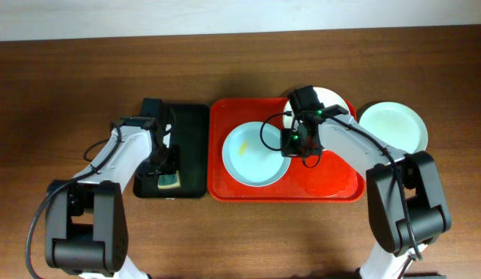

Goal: Clean dirty plates on tray and stack at the side
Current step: 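Lower the left gripper onto the black tray and grasp the sponge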

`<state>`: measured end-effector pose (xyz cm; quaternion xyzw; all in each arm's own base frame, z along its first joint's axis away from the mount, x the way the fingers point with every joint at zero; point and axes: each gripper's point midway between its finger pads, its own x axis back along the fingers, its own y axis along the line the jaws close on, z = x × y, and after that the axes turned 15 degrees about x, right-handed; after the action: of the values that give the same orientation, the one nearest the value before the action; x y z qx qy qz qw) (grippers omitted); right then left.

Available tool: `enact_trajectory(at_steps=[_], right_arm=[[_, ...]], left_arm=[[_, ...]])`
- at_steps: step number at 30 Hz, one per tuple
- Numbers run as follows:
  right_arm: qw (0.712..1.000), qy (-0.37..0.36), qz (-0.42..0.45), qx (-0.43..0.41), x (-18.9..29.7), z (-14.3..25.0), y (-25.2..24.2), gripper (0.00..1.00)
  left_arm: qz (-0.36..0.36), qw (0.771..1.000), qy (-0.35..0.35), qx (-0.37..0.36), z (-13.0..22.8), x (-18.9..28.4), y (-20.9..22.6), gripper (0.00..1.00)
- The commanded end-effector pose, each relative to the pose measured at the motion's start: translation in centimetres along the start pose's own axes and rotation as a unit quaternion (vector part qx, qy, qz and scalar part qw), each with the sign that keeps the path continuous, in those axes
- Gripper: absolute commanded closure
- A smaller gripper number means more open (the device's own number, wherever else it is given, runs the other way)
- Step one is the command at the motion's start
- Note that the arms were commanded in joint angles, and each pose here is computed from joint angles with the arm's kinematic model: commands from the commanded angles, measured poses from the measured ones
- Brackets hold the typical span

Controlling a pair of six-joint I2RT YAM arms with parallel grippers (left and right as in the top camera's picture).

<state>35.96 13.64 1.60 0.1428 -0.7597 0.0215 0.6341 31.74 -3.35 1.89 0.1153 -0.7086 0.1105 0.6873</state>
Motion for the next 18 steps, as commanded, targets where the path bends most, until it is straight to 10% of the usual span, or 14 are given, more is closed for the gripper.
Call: enact_trajectory(at_steps=[1, 11, 13, 18], right_arm=[[1.000, 0.007, 0.005, -0.003, -0.3, 0.5, -0.3, 0.94], [1.000, 0.007, 0.005, -0.003, -0.3, 0.5, -0.3, 0.94], [1.000, 0.007, 0.005, -0.003, -0.3, 0.5, -0.3, 0.92], [1.000, 0.007, 0.005, -0.003, -0.3, 0.5, -0.3, 0.76]], left_arm=[[0.001, 1.000, 0.015, -0.006, 0.8, -0.9, 0.0, 0.71], [0.006, 1.000, 0.005, -0.005, 1.4, -2.8, 0.3, 0.72], [0.006, 1.000, 0.004, -0.006, 1.3, -2.9, 0.2, 1.00], [0.012, 1.000, -0.011, -0.005, 0.1, -1.0, -0.2, 1.00]])
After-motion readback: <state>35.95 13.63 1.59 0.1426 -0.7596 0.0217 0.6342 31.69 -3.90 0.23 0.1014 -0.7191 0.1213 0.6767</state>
